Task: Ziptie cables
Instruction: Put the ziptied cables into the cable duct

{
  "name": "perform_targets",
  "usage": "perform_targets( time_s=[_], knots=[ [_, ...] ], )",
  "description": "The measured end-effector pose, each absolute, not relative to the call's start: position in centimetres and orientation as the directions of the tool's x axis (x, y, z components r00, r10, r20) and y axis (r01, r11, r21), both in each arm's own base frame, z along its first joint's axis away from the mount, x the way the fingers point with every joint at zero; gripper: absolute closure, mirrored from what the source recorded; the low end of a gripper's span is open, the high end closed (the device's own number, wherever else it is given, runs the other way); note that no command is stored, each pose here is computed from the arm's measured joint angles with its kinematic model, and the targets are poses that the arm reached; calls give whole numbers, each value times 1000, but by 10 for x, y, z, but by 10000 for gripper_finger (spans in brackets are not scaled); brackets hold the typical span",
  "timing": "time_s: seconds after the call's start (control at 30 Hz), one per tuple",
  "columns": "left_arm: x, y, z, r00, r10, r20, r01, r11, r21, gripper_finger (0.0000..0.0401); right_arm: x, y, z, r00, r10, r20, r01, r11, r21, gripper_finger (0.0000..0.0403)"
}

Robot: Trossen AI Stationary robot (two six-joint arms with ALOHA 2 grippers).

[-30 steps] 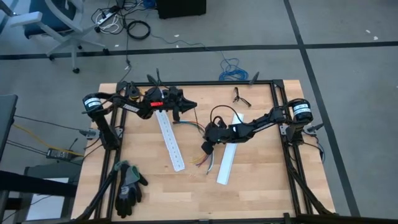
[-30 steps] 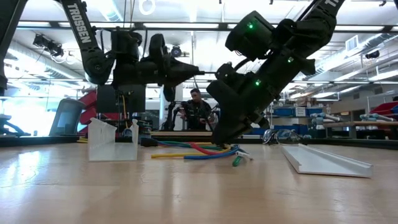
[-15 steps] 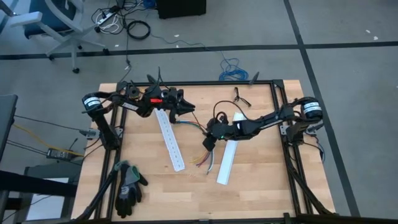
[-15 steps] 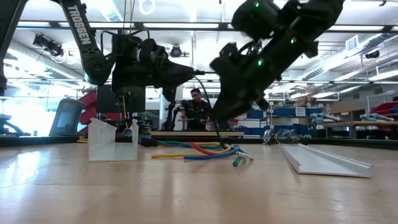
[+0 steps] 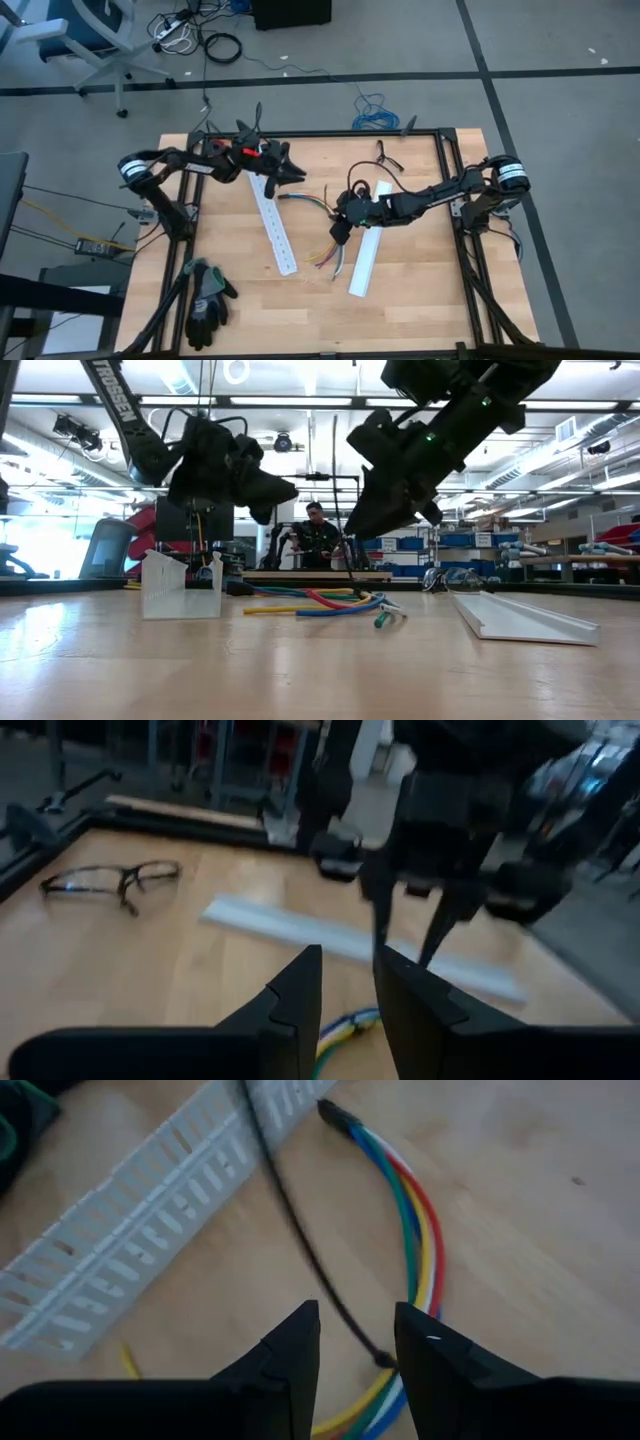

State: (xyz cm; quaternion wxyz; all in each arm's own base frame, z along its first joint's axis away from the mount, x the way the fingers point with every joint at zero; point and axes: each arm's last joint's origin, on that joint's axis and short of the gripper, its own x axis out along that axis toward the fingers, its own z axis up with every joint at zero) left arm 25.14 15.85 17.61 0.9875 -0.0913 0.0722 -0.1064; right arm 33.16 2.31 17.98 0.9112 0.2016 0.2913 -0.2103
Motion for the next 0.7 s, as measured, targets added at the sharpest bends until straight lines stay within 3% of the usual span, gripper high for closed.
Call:
perform_targets(
  time_s=[0.27, 0.5, 0.7],
  knots=[
    [237, 144, 169, 907, -117, -403, 73, 990, -124, 297, 332, 34, 182, 763, -241, -600, 473, 840, 265, 284],
    [232, 132, 150, 773, 4, -635, -49, 997, -53, 297, 333, 38, 183, 779, -230, -584, 457, 845, 277, 284],
    [228, 125, 142, 659, 102, -745, -159, 987, -5, 297, 332, 43, 183, 783, -217, -583, 443, 853, 277, 284]
  ],
)
